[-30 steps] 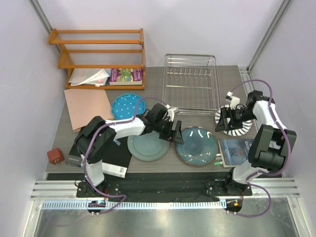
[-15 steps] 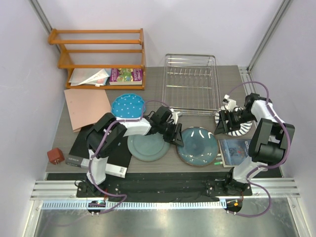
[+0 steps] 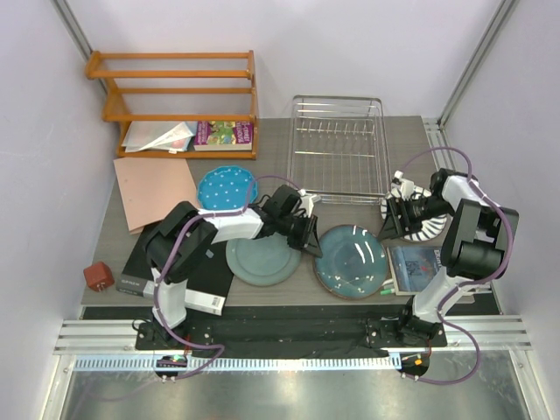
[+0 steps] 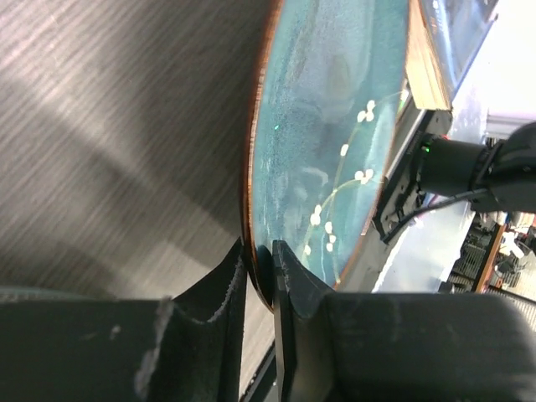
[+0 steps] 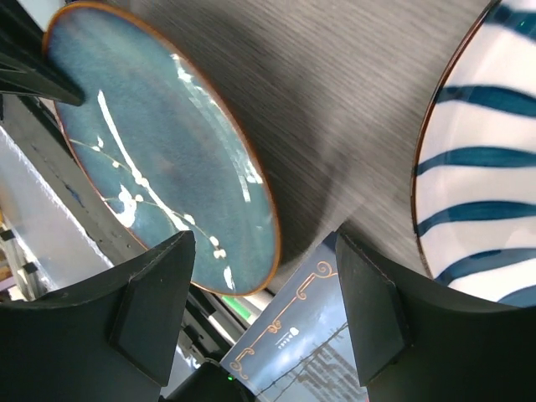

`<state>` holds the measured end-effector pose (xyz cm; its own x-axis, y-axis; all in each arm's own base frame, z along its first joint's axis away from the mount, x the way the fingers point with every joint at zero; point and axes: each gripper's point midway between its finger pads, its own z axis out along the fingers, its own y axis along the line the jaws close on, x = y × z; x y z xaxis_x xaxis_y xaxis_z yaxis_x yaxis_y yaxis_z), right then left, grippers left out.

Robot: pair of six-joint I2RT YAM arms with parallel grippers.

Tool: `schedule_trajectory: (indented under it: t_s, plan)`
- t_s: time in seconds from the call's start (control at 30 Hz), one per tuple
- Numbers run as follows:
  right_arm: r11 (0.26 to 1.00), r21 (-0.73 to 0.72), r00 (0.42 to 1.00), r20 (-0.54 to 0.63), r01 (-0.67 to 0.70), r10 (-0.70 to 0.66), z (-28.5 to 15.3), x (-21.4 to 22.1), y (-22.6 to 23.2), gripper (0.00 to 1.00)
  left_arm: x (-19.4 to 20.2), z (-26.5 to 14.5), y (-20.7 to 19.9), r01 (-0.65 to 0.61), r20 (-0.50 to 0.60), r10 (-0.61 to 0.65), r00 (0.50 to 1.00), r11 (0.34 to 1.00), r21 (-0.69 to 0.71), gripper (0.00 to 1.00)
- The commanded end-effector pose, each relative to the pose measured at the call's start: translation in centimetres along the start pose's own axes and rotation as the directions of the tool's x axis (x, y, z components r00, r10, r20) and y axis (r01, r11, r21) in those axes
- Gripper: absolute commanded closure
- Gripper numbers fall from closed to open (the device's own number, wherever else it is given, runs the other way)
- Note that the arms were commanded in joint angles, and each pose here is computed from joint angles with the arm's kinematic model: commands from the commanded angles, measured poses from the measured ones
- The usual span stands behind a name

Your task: Load the plates into the dish rack

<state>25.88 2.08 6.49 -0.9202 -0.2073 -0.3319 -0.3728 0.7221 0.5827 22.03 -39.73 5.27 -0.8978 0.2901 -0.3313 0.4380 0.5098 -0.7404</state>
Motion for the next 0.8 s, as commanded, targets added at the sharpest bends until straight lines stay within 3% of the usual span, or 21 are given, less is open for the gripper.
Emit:
schedule_trajectory:
  t_s: [0.0,0.23,0.5,0.77]
  plan:
    - [0.997,-0.026,0.997,0.032,0.074,-0.073,-0.7,-1.3,0.4,0.26,-1.3,-2.5,-2.3,-0.086,0.050,0.081,0.996,0.991,0.107,0.91]
    - [0.989,-0.106,0.994,0.033,0.108,-0.105,-0.6,-1.6,1.8,0.27,-2.6,-4.7,-4.6,-0.135,0.058,0.125,0.990,0.960,0.246,1.00]
    - [0.947,-0.194,0.965,-0.013,0.256,-0.264,1.3,-1.0,4.7,0.27,-3.2,-5.5,-5.9,-0.203,0.061,0.194,0.979,0.925,0.321,1.00]
    - [0.923,-0.215,0.940,-0.047,0.320,-0.337,3.4,-0.3,5.7,0.28,-4.8,-6.2,-6.8,-0.218,0.075,0.206,0.976,0.893,0.393,1.00]
